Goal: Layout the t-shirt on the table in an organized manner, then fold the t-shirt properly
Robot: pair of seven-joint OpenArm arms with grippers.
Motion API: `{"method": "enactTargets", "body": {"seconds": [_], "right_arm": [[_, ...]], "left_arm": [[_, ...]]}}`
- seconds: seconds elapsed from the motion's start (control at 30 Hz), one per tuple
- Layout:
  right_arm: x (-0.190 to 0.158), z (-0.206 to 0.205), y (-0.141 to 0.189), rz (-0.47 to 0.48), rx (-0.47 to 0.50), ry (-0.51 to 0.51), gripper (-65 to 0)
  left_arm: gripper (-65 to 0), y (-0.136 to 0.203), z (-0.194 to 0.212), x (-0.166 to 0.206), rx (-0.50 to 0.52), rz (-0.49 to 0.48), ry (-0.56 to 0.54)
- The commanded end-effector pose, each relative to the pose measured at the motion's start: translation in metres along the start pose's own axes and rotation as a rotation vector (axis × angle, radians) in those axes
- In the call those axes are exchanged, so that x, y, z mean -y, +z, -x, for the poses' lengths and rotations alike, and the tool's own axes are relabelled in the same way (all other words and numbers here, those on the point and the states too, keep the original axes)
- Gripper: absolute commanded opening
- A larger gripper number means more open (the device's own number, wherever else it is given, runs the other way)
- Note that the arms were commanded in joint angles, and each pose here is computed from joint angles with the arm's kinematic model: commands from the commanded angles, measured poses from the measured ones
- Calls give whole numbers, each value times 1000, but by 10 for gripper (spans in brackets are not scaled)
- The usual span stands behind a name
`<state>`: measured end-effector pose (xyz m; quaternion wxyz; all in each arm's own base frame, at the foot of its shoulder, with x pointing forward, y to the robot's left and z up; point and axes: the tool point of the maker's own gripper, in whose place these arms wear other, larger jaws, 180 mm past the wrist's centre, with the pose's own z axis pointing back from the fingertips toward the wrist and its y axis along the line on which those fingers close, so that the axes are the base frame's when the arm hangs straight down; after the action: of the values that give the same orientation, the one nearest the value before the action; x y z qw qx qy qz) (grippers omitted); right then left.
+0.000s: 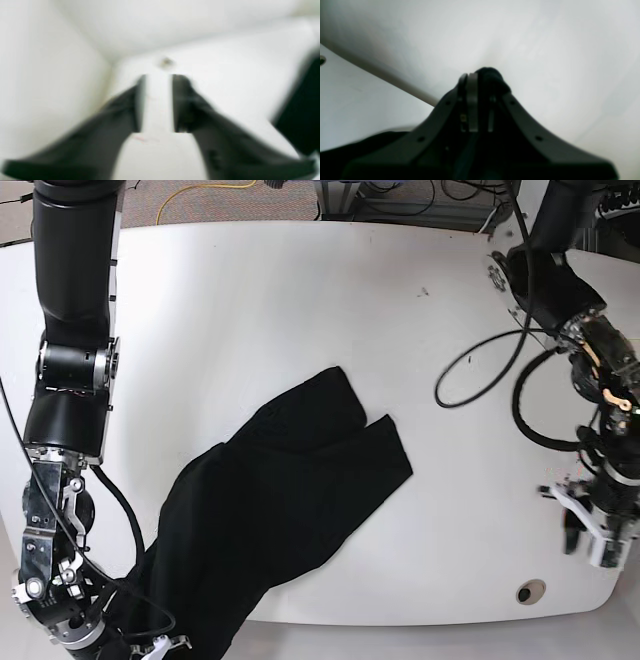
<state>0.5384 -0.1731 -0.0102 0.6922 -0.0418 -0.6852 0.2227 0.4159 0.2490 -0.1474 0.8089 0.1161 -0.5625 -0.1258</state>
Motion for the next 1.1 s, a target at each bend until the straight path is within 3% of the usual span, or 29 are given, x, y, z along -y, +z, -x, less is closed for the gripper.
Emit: {"method": "enactTargets", "body": {"seconds": [0.0,0.13,0.63,0.83,1.07], "right_arm": [[11,-38,7,25,106,10,-650],[8,-37,9,21,108,15,-650],[-14,-36,11,-10,129,18,-650],[-17,-27,10,-16,111,13,-650],[-19,-23,10,-20,103,11,-650]], "left_arm": [[-332,-6,7,25,-4,63,15],[-190,-22,40,74,-85,186,67],[-199,-62,104,227,-180,500,295],[-199,-80,123,259,-205,518,395],[-199,-102,139,269,-233,477,481]]}}
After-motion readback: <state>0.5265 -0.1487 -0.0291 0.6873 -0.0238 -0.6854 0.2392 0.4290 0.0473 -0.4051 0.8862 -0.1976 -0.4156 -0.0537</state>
